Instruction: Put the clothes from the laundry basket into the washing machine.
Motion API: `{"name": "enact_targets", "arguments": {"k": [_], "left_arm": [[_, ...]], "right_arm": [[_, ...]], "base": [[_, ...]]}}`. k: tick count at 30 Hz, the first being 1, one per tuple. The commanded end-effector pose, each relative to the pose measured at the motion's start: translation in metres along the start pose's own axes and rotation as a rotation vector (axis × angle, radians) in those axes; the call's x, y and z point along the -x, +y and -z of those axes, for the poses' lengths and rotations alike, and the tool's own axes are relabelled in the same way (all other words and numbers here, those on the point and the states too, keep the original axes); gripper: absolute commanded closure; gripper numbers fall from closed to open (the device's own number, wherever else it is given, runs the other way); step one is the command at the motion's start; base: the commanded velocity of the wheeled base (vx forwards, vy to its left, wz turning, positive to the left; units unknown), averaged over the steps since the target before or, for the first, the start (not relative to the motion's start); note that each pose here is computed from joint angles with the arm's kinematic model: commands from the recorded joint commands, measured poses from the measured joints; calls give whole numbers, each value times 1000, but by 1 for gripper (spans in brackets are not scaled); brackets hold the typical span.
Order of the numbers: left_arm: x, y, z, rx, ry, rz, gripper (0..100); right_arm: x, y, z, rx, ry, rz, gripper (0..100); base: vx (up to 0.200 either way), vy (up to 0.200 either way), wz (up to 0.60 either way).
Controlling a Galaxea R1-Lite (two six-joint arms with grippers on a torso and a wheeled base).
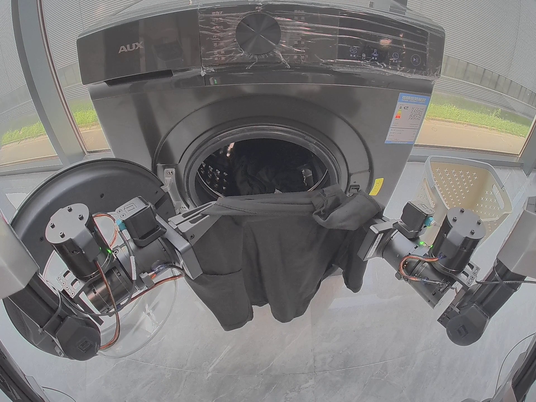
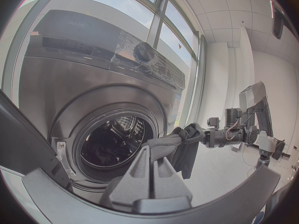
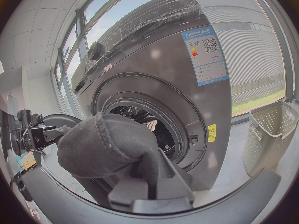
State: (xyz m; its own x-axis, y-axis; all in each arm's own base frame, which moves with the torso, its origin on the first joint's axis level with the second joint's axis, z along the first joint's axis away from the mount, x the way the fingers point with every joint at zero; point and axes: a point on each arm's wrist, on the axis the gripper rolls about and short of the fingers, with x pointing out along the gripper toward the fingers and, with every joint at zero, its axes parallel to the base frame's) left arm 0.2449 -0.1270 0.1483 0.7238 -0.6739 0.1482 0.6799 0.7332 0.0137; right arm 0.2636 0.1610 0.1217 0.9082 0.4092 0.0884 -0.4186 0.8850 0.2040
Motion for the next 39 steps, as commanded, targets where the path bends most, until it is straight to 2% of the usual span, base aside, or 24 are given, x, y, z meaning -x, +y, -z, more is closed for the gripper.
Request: {"name": "enact_targets", "arguments": {"k": [1, 9, 11, 12, 15, 17, 19, 25, 30, 32, 35, 39], "left_arm": [[-1, 0, 0, 2, -3, 2, 100], [-5, 1, -3, 2, -20, 1, 100], [-8, 0, -6, -2, -35, 5, 100], [-9, -1, -6, -1, -37, 9, 100], [-13, -5, -6, -1, -42, 20, 100], [-20, -4, -11, -5, -71, 6, 100], [-27, -1, -13, -8, -86, -9, 100], [-38, 3, -18, -16, -113, -14, 100], [-41, 2, -14, -12, -98, -7, 100], [-47, 0, -9, -12, -92, 3, 100], [-48, -3, -8, -10, -91, 12, 100], [-52, -7, -5, -7, -94, 32, 100]], "right_arm": [[0, 0, -1, -2, -2, -2, 100], [10, 2, 5, -15, 41, -18, 100], [16, 2, 11, -9, 75, -28, 100], [16, 2, 12, -8, 81, -28, 0], [22, 7, 19, -6, 117, -44, 0], [34, 13, 31, 5, 185, -60, 0], [45, 11, 44, 27, 257, -66, 0], [63, 4, 65, 74, 398, -101, 0], [62, 5, 69, 78, 413, -118, 0], [62, 17, 72, 75, 418, -182, 0], [57, 23, 75, 78, 412, -204, 0], [27, 28, 86, 79, 363, -207, 0]], "base": [[0, 0, 0], [0, 0, 0], [0, 0, 0], [0, 0, 0], [0, 0, 0], [0, 0, 0], [0, 0, 0], [0, 0, 0], [0, 0, 0], [0, 0, 0], [0, 0, 0], [0, 0, 0]]}}
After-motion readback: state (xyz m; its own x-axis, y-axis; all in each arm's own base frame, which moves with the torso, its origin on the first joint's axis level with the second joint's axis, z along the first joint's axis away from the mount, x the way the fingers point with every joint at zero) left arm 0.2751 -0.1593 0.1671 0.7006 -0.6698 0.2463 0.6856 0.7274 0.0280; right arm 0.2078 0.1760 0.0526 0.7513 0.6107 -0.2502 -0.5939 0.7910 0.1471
